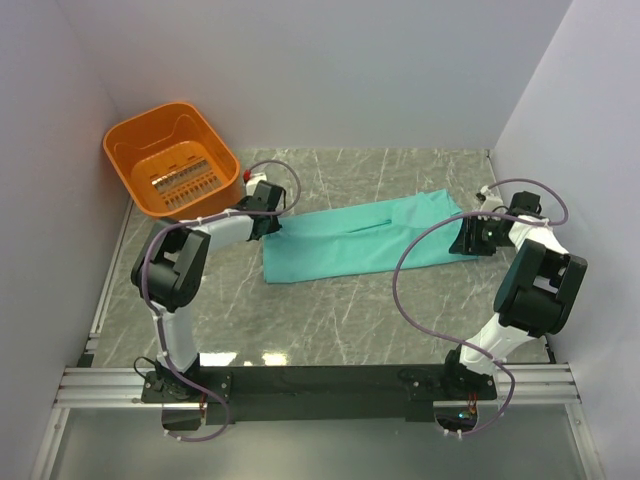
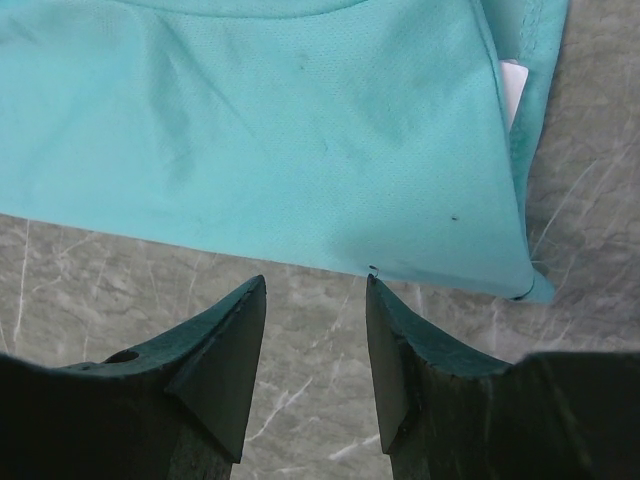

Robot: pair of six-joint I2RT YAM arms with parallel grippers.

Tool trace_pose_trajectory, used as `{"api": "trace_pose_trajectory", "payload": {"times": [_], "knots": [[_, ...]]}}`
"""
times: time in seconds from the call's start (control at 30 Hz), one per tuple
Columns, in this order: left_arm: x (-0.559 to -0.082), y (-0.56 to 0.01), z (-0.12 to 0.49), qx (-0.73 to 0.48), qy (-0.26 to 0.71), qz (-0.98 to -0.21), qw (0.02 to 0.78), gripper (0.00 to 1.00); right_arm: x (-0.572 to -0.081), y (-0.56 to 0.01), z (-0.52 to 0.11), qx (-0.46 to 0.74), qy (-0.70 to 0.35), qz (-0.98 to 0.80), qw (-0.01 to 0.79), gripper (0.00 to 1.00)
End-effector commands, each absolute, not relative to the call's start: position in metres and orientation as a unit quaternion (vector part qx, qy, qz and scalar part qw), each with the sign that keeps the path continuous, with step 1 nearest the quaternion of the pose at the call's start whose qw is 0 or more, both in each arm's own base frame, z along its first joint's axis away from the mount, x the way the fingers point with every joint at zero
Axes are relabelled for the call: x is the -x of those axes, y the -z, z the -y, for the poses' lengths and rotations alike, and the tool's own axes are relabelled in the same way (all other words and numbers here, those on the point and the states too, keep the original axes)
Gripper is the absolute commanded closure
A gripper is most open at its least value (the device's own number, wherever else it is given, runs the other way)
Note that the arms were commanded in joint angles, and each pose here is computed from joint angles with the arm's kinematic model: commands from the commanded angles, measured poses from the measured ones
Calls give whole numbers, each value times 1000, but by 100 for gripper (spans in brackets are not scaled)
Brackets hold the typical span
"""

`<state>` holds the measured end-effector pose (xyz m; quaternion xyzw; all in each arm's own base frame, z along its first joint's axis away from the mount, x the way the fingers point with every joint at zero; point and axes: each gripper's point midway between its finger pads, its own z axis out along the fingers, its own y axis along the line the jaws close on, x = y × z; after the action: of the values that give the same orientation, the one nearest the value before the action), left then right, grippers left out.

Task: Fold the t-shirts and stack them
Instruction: Fold the tshirt

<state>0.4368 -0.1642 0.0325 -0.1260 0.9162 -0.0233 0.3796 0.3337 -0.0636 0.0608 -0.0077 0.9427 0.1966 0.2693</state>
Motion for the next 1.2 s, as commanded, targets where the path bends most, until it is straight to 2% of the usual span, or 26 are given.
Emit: {"api": "trace_pose_trajectory", "payload": {"times": [0.0, 0.17, 0.33, 0.43, 0.53, 0.6, 0.7, 0.87, 1.17], "knots": [[-456, -54, 160, 127, -2, -902, 412, 72, -337, -70, 68, 20, -186, -938, 291, 48], [-463, -57, 155, 112, -27, -901, 418, 72, -336, -66, 69, 19, -184, -940, 287, 48], [-467, -52, 157, 98, -33, -905, 412, 86, -335, -64, 71, 18, -183, -941, 283, 48], [-469, -52, 158, 98, -30, -906, 412, 86, -335, -66, 71, 18, -180, -941, 286, 48], [-467, -57, 158, 99, -27, -904, 414, 79, -335, -69, 72, 19, -180, -940, 288, 48], [-466, -63, 155, 103, -29, -902, 419, 68, -335, -71, 72, 20, -179, -940, 290, 48], [-464, -85, 155, 110, -16, -893, 437, 59, -335, -71, 73, 19, -179, -940, 290, 48], [-451, -92, 160, 114, 14, -897, 427, 59, -333, -68, 71, 16, -181, -940, 288, 48], [-435, -60, 167, 120, 32, -915, 384, 60, -334, -70, 71, 15, -184, -939, 289, 48]]}}
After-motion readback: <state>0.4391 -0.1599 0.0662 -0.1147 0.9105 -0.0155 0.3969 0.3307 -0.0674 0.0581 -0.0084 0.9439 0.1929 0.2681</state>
